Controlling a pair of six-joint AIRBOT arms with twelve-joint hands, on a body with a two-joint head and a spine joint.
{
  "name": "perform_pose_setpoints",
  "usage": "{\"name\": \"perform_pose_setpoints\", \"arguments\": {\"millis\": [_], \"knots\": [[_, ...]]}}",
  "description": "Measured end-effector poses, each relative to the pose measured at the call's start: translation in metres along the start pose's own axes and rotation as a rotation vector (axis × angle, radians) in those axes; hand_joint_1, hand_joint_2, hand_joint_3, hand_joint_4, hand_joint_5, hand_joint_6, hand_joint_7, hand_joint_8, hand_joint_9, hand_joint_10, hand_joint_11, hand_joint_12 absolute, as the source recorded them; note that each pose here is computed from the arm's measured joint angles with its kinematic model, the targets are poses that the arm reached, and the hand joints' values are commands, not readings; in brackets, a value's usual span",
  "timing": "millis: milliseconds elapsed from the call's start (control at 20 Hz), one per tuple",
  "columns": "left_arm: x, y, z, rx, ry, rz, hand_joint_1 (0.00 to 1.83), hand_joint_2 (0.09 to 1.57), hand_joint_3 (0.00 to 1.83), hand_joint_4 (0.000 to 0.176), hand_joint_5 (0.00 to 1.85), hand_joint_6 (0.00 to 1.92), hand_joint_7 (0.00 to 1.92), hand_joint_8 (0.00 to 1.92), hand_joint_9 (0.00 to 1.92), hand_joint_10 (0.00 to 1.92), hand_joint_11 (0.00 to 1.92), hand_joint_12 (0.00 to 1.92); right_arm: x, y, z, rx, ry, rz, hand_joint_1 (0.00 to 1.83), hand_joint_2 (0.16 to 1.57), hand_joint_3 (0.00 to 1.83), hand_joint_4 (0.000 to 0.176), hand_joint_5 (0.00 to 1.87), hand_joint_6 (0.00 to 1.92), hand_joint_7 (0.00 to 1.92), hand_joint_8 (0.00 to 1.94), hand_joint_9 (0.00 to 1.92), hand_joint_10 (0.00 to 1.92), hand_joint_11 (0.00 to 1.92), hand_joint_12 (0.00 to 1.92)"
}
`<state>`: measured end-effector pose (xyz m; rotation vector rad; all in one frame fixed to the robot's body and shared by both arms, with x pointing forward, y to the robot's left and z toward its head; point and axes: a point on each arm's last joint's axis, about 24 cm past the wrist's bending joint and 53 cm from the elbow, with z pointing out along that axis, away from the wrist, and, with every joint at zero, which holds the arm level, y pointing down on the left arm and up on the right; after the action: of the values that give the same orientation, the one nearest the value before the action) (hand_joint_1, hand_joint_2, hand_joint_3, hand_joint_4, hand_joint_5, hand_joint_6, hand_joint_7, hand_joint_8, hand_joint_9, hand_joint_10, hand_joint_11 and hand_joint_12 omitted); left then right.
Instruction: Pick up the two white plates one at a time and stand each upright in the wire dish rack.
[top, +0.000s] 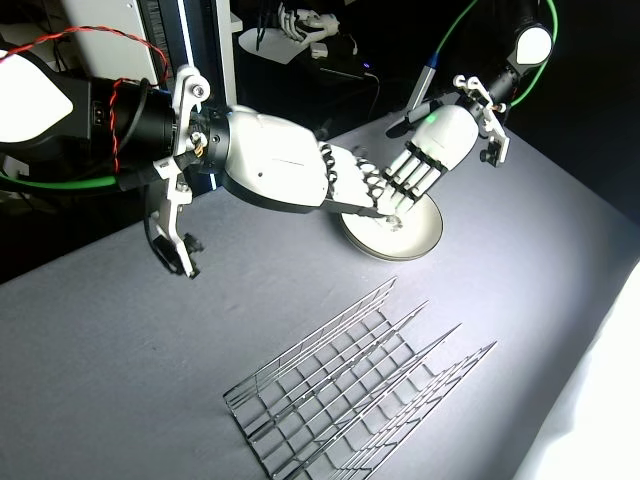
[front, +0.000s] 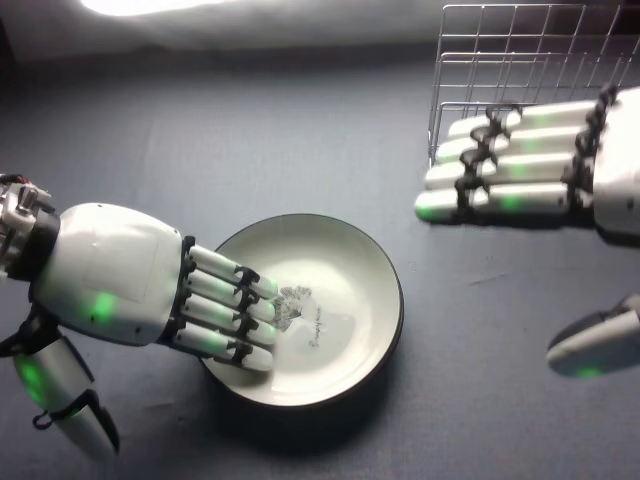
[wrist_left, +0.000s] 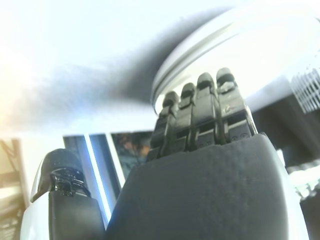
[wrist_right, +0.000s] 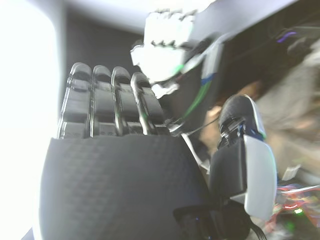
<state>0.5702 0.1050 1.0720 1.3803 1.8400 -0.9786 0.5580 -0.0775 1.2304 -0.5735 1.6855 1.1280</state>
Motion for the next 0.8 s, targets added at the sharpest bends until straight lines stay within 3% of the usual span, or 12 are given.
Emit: {"name": "perform_pose_setpoints", "arguments": {"millis": [150,500,800], "knots": [[0.000,0.008,-0.002,-0.012,-0.004,-0.006,0.00,1.01,0.02,0.000,0.00,0.00,0.00,0.00,0.00,0.00,0.00,0.00,0.001,-0.006,0.004,-0.016,0.013,-0.054,0.00,1.10,0.01,0.000,0.00,0.00,0.00,0.00,0.00,0.00,0.00,0.00],[0.005,0.028,-0.016,-0.047,0.002,-0.017,0.00,1.00,0.01,0.000,0.00,0.00,0.00,0.00,0.00,0.00,0.00,0.00,0.003,0.003,0.012,-0.152,0.024,-0.131,0.00,1.09,0.00,0.000,0.00,0.00,0.00,0.00,0.00,0.00,0.00,0.00],[0.008,0.027,-0.021,-0.036,0.020,-0.002,0.00,1.02,0.02,0.000,0.00,0.00,0.00,0.00,0.00,0.00,0.00,0.00,0.019,0.000,0.016,-0.186,0.061,-0.133,0.00,1.10,0.01,0.000,0.00,0.00,0.00,0.00,0.00,0.00,0.00,0.00]]}}
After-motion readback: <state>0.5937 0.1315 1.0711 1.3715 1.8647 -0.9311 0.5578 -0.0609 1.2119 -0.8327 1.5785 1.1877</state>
